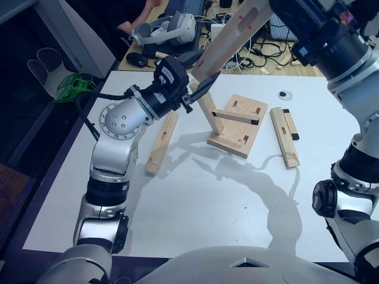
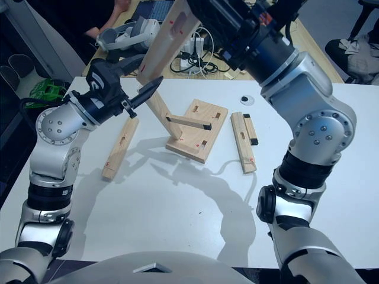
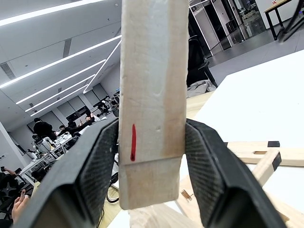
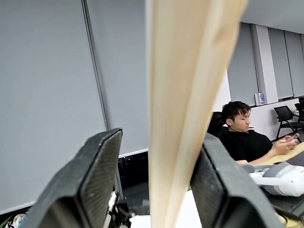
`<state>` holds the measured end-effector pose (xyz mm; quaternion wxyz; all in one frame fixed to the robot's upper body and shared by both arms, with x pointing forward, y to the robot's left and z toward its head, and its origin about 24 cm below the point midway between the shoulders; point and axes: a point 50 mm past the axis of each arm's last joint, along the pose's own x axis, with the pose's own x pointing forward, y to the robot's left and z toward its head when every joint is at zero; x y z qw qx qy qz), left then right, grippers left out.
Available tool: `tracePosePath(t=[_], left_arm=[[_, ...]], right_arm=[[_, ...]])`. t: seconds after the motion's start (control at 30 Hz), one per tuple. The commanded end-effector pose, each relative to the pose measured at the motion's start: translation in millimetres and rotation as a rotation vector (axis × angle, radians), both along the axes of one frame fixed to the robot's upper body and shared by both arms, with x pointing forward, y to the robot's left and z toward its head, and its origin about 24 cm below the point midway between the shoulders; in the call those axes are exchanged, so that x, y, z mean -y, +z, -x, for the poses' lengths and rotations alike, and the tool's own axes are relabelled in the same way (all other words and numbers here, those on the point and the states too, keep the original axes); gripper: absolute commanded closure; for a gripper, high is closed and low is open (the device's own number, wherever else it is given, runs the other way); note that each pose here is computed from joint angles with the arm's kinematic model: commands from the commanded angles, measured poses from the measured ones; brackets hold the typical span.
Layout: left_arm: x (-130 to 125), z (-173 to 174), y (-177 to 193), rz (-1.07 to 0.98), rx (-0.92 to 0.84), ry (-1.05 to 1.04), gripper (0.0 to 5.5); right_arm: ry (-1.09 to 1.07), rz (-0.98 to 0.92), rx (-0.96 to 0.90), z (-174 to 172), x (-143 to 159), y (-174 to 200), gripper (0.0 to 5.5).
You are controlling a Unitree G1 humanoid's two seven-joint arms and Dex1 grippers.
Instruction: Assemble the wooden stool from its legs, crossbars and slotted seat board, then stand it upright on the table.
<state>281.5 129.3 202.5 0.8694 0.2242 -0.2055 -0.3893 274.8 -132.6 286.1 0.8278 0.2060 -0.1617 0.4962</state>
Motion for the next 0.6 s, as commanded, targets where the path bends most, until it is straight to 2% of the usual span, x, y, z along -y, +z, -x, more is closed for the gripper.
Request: tracePosePath(t=[0.03, 0.1, 0.37, 0.53, 0.57, 0.6], left_arm=[[-3, 0, -7, -0.052, 0.0, 0.001, 3.37], [-4, 0, -8, -0.062, 0.006, 0.003, 3.37], [-3, -2, -2, -0.055, 0.053, 0.012, 3.37], [-1, -4, 5, -0.03, 0.087, 0.028, 3.37], [0, -4, 7, -0.022, 0.104, 0.032, 3.01], [1, -3, 10, -0.017, 0.123, 0.036, 2.96]], right_arm=[[-0.01, -0.022, 0.024, 1, 6, 10, 3.18], [-0.014, -0.021, 0.024, 0, 8, 11, 3.18], [-0.05, -0.025, -0.005, -3, 12, 8, 4.45], [-0.082, -0.045, -0.007, -5, 13, 9, 4.47], [-0.09, -0.052, -0.004, -6, 13, 9, 4.47], [-0.099, -0.059, -0.002, -7, 14, 9, 4.47]])
